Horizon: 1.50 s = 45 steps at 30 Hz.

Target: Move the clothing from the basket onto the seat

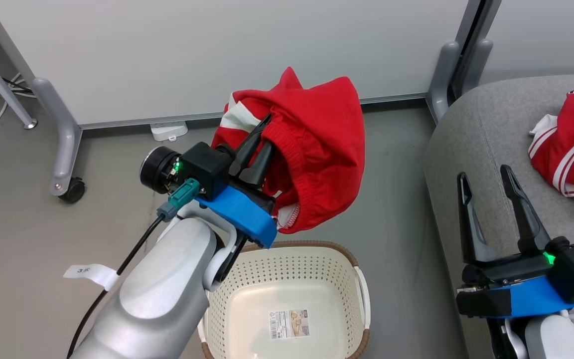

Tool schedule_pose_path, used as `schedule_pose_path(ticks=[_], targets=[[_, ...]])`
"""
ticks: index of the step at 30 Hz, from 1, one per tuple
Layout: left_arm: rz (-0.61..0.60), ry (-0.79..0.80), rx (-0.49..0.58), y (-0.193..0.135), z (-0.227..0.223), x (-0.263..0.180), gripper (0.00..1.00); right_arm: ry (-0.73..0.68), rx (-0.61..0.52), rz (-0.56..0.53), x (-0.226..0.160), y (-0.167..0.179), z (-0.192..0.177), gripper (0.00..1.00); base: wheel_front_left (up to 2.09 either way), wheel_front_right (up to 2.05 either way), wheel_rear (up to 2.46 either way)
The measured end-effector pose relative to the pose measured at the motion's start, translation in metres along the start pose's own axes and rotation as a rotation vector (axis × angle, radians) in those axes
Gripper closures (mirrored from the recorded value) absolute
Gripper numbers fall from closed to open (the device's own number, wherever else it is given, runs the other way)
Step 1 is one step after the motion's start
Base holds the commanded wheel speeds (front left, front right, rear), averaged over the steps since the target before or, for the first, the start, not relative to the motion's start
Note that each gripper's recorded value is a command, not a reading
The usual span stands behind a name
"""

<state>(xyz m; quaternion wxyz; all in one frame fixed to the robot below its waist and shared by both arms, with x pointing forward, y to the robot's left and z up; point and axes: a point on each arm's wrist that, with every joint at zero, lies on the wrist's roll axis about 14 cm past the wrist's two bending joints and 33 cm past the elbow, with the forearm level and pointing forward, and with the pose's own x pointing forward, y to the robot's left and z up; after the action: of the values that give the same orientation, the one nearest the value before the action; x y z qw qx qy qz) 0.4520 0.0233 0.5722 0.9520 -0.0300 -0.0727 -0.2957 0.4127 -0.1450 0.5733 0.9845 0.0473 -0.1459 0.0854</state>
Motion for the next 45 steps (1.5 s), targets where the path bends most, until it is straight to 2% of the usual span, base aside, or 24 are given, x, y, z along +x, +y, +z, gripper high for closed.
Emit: schedule_pose_path(ticks=[13,22,29,34,38,45], targets=[[-0.011,-0.022,-0.011,-0.008,0.008,0.000,1.00,-0.003,0.031,0.014,0.001,0.006,0.000,0.00,0.00,0.00,0.00],[-0.016,-0.017,-0.010,-0.009,0.006,-0.001,1.00,-0.074,0.045,0.169,0.026,0.056,0.019,0.00,0.00,0.00,0.00],[-0.018,-0.020,-0.012,-0.011,0.006,-0.001,1.00,0.008,0.082,0.274,0.033,0.091,-0.007,0.00,0.00,0.00,0.00],[-0.020,-0.029,-0.007,-0.012,0.009,-0.001,1.00,0.085,0.087,0.307,0.035,0.102,-0.031,0.00,0.00,0.00,0.00],[-0.030,-0.027,-0.006,-0.015,0.008,-0.002,1.00,0.132,0.143,0.341,0.037,0.117,-0.044,0.00,0.00,0.00,0.00],[-0.043,-0.028,-0.007,-0.019,0.007,-0.002,1.00,0.154,0.227,0.376,0.045,0.134,-0.045,0.00,0.00,0.00,0.00]])
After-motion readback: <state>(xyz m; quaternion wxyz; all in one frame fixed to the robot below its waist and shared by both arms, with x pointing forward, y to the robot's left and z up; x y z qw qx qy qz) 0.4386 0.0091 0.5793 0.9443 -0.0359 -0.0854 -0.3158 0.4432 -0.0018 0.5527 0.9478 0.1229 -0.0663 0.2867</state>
